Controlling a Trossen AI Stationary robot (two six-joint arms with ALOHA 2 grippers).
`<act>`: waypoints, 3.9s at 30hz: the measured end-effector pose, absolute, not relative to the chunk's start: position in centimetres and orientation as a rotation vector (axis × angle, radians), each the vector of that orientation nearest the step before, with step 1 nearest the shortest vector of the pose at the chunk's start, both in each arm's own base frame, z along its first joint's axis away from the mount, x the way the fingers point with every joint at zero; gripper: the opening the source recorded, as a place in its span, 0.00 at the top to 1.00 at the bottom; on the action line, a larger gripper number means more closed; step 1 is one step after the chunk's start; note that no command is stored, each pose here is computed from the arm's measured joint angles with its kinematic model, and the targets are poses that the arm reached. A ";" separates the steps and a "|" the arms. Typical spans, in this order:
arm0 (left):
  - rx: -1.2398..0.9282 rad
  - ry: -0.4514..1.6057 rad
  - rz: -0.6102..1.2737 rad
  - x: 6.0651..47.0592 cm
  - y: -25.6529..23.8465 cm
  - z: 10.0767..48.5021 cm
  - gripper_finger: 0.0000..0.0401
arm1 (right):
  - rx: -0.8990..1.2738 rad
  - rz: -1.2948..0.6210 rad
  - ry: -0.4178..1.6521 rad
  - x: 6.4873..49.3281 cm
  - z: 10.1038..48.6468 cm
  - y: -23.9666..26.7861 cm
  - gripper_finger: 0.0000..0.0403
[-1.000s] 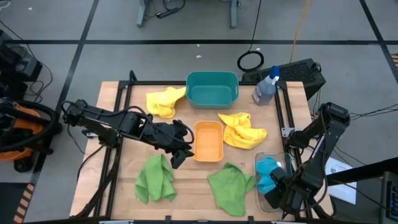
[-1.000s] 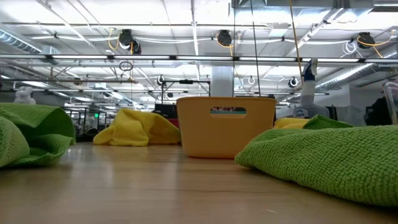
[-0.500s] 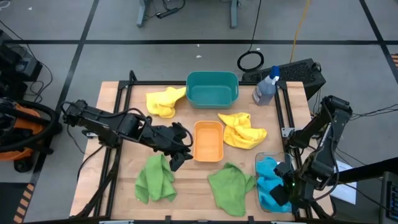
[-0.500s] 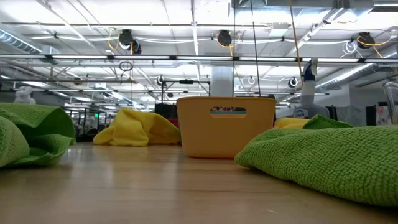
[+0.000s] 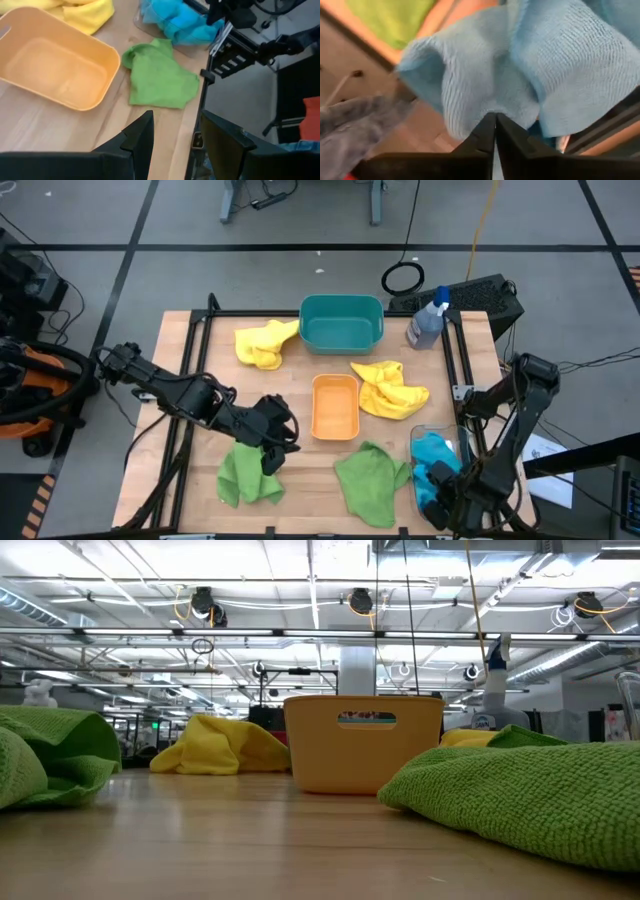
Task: Sort microfiber towel by color & place in baskets
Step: Put the blue microfiber towel into the transparent bin, then put the left green microfiber towel into the blue bin
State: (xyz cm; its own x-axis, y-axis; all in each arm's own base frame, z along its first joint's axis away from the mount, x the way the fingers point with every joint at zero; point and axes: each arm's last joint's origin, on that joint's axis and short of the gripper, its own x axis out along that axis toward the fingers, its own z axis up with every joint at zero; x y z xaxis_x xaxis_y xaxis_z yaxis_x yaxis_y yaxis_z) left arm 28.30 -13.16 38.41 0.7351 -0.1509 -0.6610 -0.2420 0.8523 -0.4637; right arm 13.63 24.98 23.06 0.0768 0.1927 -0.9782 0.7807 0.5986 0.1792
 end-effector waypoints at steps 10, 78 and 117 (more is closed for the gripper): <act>-0.691 0.766 0.085 27.8 -14.2 38.4 0.59 | 0.687 -0.681 1.559 14.1 19.3 25.6 0.98; -0.642 1.478 0.778 23.0 -19.8 19.9 0.10 | 1.105 -0.376 1.066 22.4 33.2 20.1 0.68; -0.796 1.014 0.425 21.8 -18.1 21.0 0.88 | 1.149 -0.341 0.688 24.2 33.7 21.6 0.68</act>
State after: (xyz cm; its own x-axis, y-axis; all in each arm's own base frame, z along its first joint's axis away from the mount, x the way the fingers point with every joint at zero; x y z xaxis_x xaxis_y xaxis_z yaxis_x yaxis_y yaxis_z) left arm 21.81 -18.14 20.96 0.4829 -0.0394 -0.8748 -0.6510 0.6520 -0.3887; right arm 24.21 21.58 33.68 0.7494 0.0933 -0.6556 0.5786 0.3892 0.7168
